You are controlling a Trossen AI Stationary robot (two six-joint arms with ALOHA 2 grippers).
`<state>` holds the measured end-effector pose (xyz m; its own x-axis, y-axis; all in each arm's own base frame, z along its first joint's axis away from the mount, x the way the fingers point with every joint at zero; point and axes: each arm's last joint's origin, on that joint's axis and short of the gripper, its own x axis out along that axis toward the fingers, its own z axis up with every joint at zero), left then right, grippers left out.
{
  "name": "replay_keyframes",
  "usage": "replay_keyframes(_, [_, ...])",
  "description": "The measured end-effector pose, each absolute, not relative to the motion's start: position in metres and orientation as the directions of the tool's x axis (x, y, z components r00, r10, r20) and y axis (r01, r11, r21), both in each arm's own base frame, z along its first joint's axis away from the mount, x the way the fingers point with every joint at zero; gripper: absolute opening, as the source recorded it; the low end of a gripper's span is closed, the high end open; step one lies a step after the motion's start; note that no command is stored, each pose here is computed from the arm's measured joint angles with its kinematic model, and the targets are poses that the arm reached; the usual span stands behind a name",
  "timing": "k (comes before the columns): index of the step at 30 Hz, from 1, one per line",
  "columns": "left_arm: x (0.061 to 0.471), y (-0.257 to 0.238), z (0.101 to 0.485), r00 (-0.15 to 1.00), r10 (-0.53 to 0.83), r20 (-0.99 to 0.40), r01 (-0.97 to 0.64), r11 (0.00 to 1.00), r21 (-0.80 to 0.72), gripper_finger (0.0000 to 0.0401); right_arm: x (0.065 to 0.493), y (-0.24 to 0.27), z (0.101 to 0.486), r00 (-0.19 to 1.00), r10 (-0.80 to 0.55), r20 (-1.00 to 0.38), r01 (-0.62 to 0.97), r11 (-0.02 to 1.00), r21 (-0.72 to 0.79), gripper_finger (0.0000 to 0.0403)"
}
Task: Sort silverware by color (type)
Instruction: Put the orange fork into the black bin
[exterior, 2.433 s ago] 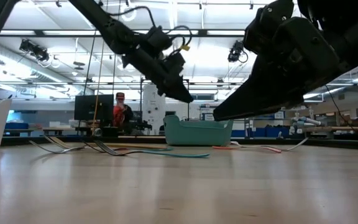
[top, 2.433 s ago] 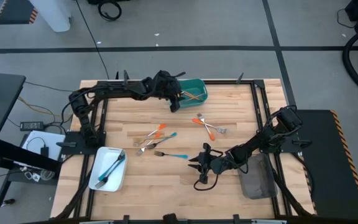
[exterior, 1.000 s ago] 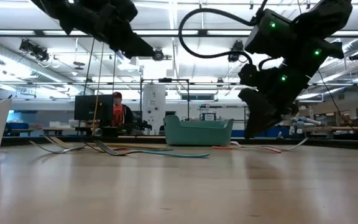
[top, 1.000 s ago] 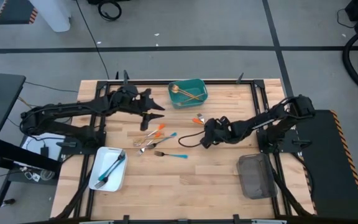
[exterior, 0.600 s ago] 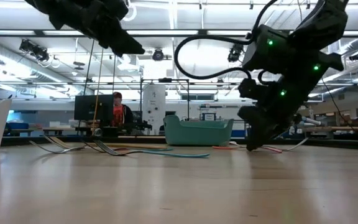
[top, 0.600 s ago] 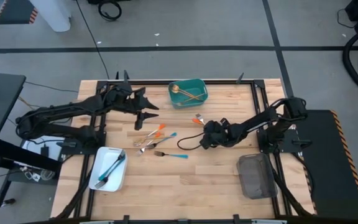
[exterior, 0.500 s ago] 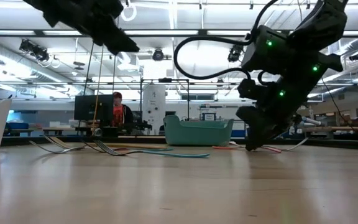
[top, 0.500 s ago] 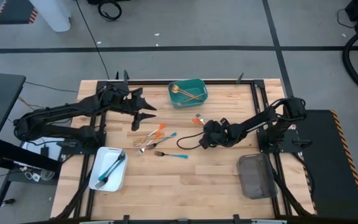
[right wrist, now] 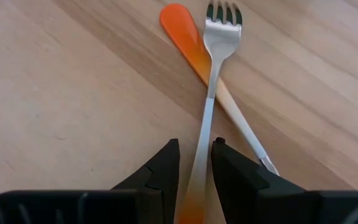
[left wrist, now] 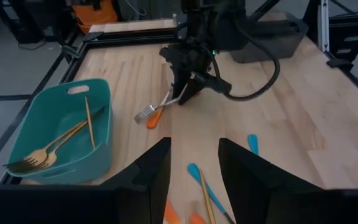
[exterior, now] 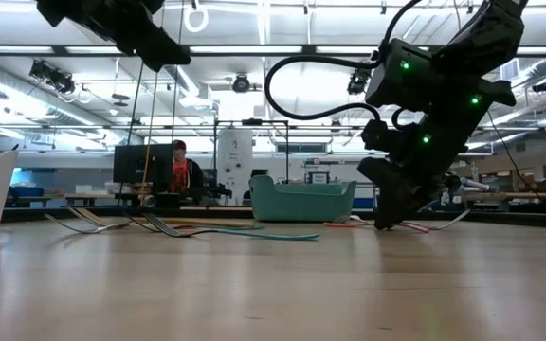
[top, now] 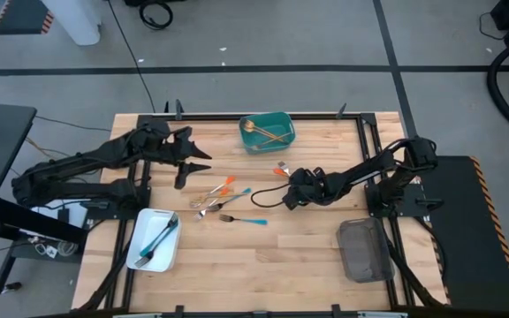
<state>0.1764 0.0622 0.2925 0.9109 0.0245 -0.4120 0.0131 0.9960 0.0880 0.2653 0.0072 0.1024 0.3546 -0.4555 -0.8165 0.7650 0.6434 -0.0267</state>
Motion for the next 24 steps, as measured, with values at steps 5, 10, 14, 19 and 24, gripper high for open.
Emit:
replay_keyframes(5, [0.173, 0.065, 0.287, 0.905, 0.044, -0.424, -0.002, 0.995, 0.1, 0.0142, 0.265, 0.007, 0.102, 0.353, -0.451, -0.82, 0.763, 0.645, -0.026, 0.0105])
replay_keyframes(10, [0.171, 0.066, 0.29, 0.912, 0.059, -0.406, -0.033, 0.997, 0.07, 0.0142, 0.265, 0.007, 0.102, 0.352, -0.451, -0.82, 0.764, 0.645, -0.026, 0.0105])
replay_keyframes(14, [0.166, 0.063, 0.294, 0.919, 0.055, -0.391, -0.039, 0.998, 0.05, 0.0142, 0.265, 0.007, 0.102, 0.353, -0.451, -0.82, 0.767, 0.641, -0.022, 0.0105])
replay_keyframes(19, [0.156, 0.053, 0.292, 0.927, 0.033, -0.374, -0.016, 0.999, 0.048, 0.0142, 0.265, 0.007, 0.101, 0.353, -0.449, -0.821, 0.77, 0.638, -0.018, 0.0105])
replay_keyframes(24, [0.143, 0.047, 0.282, 0.944, 0.037, -0.327, -0.016, 0.998, 0.068, 0.0142, 0.265, 0.008, 0.102, 0.356, -0.436, -0.827, 0.773, 0.634, -0.002, 0.0105])
